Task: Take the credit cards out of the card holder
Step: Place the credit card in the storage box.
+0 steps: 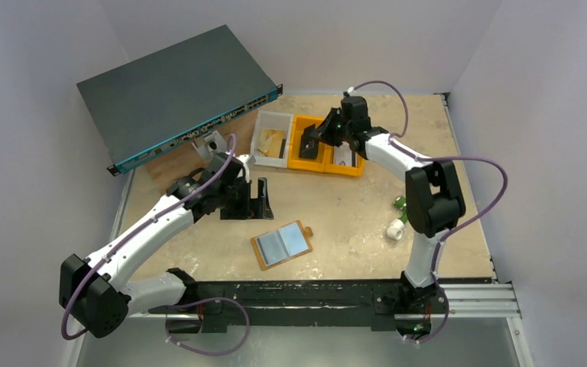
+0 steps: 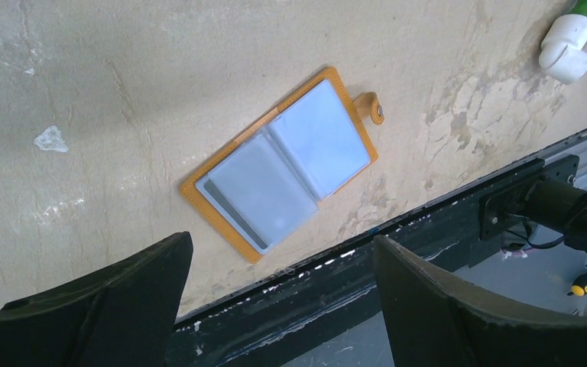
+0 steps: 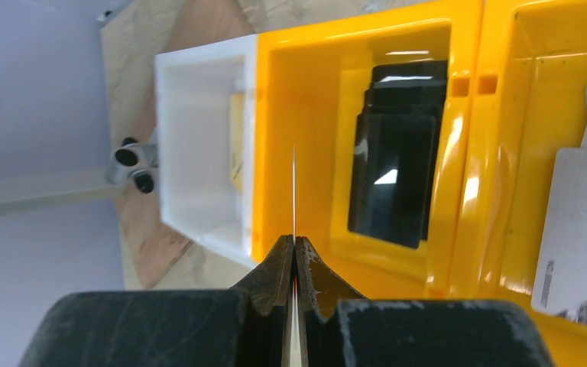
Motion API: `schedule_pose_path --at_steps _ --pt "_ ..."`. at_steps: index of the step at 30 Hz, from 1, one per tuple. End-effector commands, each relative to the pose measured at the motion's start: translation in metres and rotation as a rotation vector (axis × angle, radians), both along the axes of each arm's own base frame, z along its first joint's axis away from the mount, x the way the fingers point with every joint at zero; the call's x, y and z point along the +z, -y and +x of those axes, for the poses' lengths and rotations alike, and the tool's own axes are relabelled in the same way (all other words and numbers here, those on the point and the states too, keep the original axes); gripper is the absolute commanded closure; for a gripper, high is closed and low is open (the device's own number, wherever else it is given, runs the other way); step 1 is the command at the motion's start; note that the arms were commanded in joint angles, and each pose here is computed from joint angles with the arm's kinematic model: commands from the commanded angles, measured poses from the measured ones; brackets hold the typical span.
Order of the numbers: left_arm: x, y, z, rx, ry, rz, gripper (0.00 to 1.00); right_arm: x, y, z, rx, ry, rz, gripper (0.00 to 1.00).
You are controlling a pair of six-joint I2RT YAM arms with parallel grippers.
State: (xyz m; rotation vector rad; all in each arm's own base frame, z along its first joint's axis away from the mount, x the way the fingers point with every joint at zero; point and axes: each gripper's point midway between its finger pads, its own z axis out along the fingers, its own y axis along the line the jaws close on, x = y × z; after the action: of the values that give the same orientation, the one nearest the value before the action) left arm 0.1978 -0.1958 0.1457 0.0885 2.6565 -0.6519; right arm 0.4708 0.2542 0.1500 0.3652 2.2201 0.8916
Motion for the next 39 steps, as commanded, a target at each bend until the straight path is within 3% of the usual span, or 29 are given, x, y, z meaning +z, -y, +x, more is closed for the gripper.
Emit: schedule_pose_path --at_steps 1,7,10,17,22,31,34,39 --pt "0.018 0.001 0.002 -0.028 0.050 -0.041 0.12 -0.007 0.001 0.024 -0.019 -0.006 -0.056 1.00" --pt "0.021 0.000 0.000 -0.026 0.055 -0.051 0.11 -0.023 -0.004 0.041 -0.019 -0.032 -0.085 1.00" --pt "0.020 0.001 -0.001 -0.028 0.048 -0.054 0.11 -0.029 -0.005 0.047 -0.014 -0.042 -0.101 0.94" --pt "0.018 0.001 -0.003 -0.024 0.039 -0.057 0.11 -0.016 -0.005 0.051 -0.009 -0.034 -0.116 0.62" --pt "0.014 0.001 -0.002 -0.015 0.022 -0.050 0.10 0.000 0.001 0.046 -0.017 -0.026 -0.143 0.51" --pt "0.002 -0.001 0.000 0.017 -0.018 -0.042 0.10 0.024 0.009 0.003 0.025 -0.017 -0.170 0.39" --pt "-0.002 -0.007 0.000 0.046 -0.036 -0.034 0.10 0.030 0.003 -0.024 0.060 -0.005 -0.184 0.33" --pt "-0.015 -0.023 0.002 0.120 -0.074 -0.021 0.10 0.024 -0.019 -0.081 0.143 0.006 -0.258 0.31"
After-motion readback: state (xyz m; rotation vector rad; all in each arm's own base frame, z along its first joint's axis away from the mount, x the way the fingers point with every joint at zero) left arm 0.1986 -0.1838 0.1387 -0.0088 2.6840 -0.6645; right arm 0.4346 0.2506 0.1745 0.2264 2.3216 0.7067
